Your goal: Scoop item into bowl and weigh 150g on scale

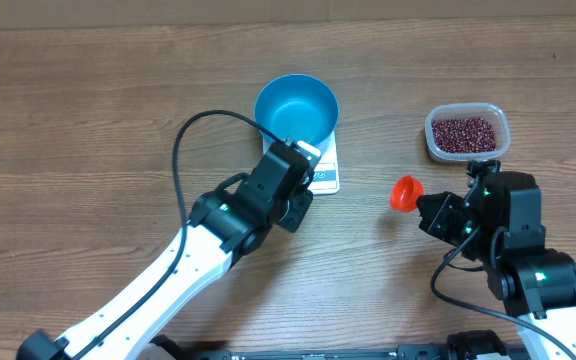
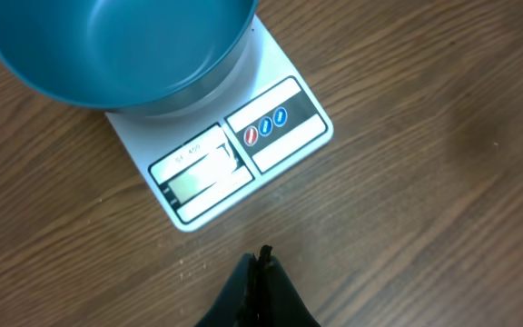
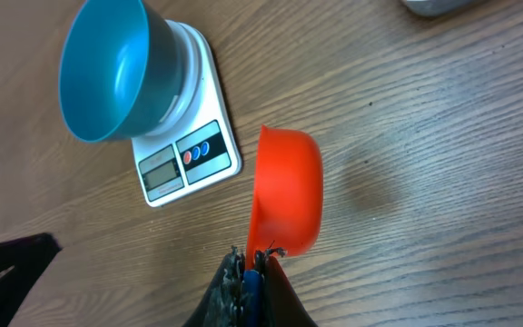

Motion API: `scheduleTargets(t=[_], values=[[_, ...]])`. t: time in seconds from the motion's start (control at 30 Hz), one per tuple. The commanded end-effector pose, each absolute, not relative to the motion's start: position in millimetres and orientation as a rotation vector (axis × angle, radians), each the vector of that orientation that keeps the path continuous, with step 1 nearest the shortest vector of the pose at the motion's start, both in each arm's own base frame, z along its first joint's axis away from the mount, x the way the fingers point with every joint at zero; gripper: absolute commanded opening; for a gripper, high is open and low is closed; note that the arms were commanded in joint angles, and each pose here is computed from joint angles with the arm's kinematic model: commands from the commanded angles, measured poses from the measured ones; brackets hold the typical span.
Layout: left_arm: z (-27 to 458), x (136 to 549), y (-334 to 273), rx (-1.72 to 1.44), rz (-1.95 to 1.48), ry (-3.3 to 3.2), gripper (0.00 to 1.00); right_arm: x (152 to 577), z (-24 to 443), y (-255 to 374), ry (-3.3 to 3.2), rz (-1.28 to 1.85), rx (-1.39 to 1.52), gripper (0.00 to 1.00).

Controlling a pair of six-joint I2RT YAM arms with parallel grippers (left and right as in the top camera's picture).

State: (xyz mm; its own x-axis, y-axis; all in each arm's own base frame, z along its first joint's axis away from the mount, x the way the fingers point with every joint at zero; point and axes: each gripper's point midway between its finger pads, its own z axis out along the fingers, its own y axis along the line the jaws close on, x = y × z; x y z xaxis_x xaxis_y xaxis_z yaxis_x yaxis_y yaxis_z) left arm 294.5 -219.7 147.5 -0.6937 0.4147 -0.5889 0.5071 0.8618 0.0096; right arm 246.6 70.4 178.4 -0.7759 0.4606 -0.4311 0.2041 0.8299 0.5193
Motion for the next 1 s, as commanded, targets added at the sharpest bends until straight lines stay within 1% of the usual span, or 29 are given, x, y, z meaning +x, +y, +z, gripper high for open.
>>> scheduleTargets(t=[0.0,0.23,0.5,0.8,0.97], values=[[123,301,-222,0.69,-0.156,2.477,0.04,252,189,70,2.425,0.606,0.471,0.04],[81,314,-232,0.709,-0.126,2.529,0.04,252,190,71,2.424,0.607,0.471,0.04],[68,335,-249,0.701,-0.151,2.469,0.04,251,190,72,2.427,0.619,0.466,0.04],[27,345,-238,0.713,-0.01,2.511,0.04,251,189,72,2.43,0.618,0.467,0.04],[28,352,-245,0.699,-0.032,2.479,0.04,249,188,72,2.439,0.617,0.47,0.04]])
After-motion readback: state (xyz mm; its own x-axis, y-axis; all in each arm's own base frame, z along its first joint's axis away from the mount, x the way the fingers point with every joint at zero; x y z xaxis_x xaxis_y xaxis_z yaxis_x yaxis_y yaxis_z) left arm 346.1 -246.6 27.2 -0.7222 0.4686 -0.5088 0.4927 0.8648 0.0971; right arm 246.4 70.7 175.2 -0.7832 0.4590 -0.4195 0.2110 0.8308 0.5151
